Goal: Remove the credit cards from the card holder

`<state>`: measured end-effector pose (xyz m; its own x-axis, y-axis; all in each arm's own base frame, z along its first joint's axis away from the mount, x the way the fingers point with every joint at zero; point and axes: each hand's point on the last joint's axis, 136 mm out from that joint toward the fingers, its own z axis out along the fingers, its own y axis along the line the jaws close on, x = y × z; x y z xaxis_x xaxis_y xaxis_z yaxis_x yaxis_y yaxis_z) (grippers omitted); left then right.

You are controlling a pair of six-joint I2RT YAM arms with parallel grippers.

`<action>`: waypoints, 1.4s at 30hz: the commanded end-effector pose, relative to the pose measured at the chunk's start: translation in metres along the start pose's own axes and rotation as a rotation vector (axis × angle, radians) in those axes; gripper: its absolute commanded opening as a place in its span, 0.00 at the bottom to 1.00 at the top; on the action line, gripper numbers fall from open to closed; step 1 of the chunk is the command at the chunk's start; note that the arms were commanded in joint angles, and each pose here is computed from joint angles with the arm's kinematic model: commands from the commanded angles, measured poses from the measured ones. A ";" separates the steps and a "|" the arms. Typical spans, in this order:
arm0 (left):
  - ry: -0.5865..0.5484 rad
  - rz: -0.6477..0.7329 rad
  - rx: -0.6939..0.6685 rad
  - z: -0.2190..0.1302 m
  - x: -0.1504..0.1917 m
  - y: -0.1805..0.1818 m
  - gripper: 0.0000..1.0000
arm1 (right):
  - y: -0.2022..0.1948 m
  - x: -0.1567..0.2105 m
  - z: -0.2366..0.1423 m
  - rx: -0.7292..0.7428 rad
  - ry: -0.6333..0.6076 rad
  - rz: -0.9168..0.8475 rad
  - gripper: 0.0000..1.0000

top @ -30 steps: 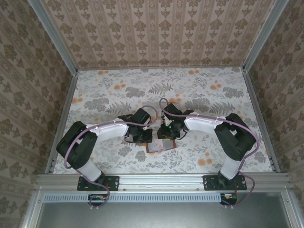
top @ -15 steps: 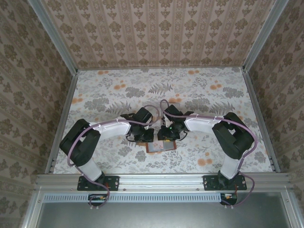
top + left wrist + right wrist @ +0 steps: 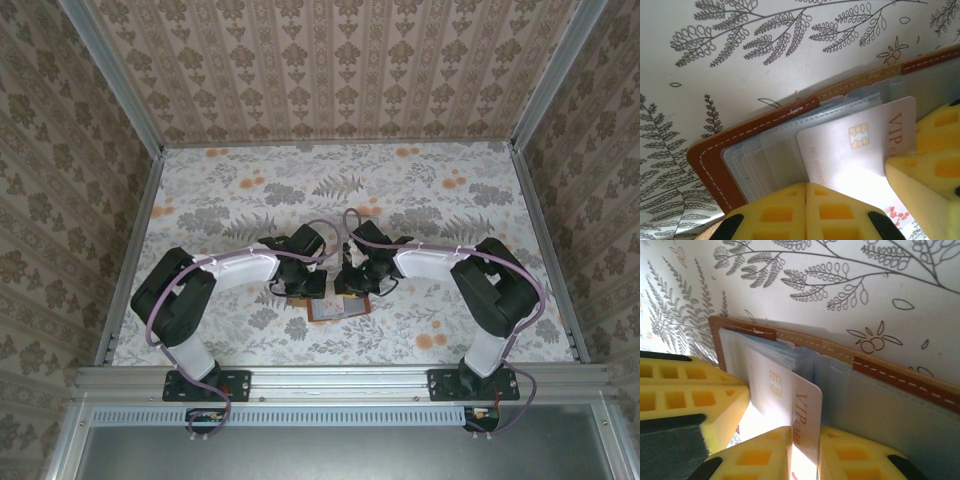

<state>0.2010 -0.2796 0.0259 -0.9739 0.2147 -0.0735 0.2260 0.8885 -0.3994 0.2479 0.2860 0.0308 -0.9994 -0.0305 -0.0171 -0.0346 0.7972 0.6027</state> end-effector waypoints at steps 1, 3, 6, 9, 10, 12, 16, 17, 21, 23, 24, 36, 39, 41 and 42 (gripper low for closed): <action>0.075 0.002 -0.111 0.008 0.020 0.024 0.07 | 0.009 0.002 -0.008 -0.045 -0.002 -0.002 0.16; 0.072 0.002 -0.113 0.008 0.019 0.023 0.07 | 0.009 0.001 -0.009 -0.045 -0.005 -0.003 0.15; 0.071 0.004 -0.116 0.007 0.019 0.023 0.07 | 0.005 0.002 -0.010 -0.022 -0.010 -0.006 0.12; 0.069 0.004 -0.119 0.006 0.020 0.024 0.07 | -0.004 0.003 -0.013 0.015 -0.015 -0.007 0.12; 0.067 0.004 -0.119 0.006 0.019 0.024 0.07 | -0.007 0.003 -0.014 0.024 -0.015 -0.005 0.11; 0.066 0.005 -0.119 0.005 0.020 0.024 0.07 | -0.010 0.002 -0.016 0.036 -0.017 -0.005 0.11; 0.064 0.006 -0.120 0.004 0.021 0.025 0.07 | -0.021 0.002 -0.023 0.082 -0.023 -0.009 0.11; 0.063 0.006 -0.119 0.004 0.021 0.025 0.07 | -0.023 0.002 -0.025 0.090 -0.025 -0.009 0.11; 0.054 0.008 -0.115 0.001 0.019 0.023 0.07 | -0.035 0.002 -0.035 0.136 -0.033 -0.015 0.11; 0.051 0.009 -0.113 0.000 0.019 0.023 0.07 | -0.038 0.003 -0.039 0.147 -0.032 -0.017 0.11; 0.050 0.009 -0.111 0.000 0.018 0.022 0.07 | -0.039 0.003 -0.040 0.153 -0.030 -0.019 0.11; 0.040 0.007 -0.087 0.001 0.016 0.018 0.07 | -0.019 0.004 -0.034 0.036 -0.010 -0.025 0.11; 0.040 0.006 -0.083 0.001 0.016 0.017 0.07 | -0.012 0.006 -0.031 0.004 0.000 -0.023 0.11; 0.039 0.007 -0.081 0.001 0.016 0.016 0.07 | -0.009 0.007 -0.029 0.002 0.006 -0.024 0.12; 0.039 0.007 -0.081 0.001 0.016 0.016 0.07 | -0.007 0.007 -0.028 0.001 0.008 -0.027 0.12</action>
<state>0.2002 -0.2767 0.0261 -0.9727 0.2190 -0.0766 0.2316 0.8968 -0.3770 0.2483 0.2535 0.0475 -0.9977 -0.0432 -0.0525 -0.0655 0.8181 0.5713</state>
